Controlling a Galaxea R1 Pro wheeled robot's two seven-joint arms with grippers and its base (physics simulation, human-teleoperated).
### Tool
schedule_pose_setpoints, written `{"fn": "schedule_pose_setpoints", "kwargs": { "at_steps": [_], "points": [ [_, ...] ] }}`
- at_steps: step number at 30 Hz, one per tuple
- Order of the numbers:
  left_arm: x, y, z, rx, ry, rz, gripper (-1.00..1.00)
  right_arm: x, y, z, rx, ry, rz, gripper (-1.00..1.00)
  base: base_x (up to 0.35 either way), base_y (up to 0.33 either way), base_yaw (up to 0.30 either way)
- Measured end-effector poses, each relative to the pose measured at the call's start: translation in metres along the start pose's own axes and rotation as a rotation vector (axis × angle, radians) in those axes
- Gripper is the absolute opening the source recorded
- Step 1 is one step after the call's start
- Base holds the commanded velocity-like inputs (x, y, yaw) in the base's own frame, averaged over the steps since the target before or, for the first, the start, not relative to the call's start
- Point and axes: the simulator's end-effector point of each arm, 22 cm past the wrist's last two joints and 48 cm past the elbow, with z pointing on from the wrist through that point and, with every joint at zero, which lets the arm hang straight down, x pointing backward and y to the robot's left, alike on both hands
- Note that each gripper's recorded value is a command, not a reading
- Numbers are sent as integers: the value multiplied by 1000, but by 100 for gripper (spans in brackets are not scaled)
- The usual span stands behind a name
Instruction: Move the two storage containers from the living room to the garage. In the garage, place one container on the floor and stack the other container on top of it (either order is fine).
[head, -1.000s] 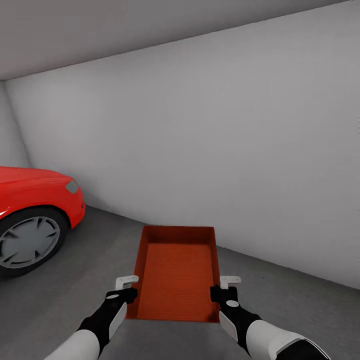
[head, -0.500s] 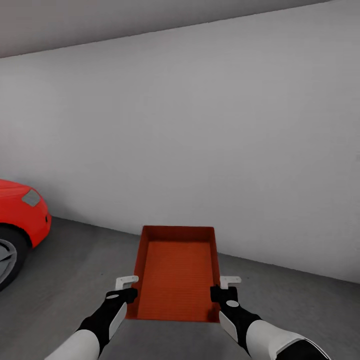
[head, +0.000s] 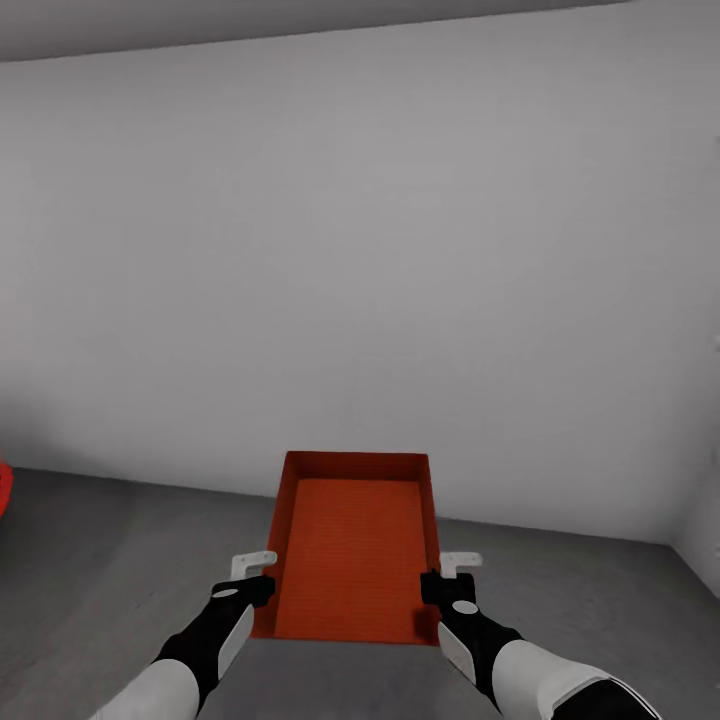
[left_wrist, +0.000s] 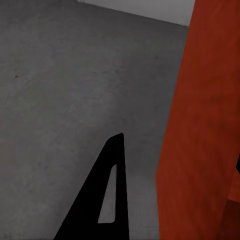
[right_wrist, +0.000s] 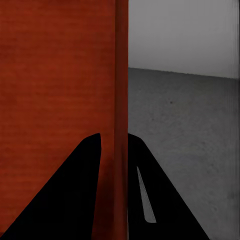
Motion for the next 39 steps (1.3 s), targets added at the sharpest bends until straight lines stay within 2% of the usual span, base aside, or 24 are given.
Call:
{"fn": "schedule_pose_setpoints", "kwargs": {
  "at_steps": [12, 39],
  "points": [
    [0, 0, 0, 0, 1, -1, -100, 0, 0, 0, 0, 0, 0, -100, 322, 92, -262],
    [0, 0, 0, 0, 0, -1, -100, 0, 0, 0, 0, 2, 1, -100, 322, 92, -8]
  ]
}}
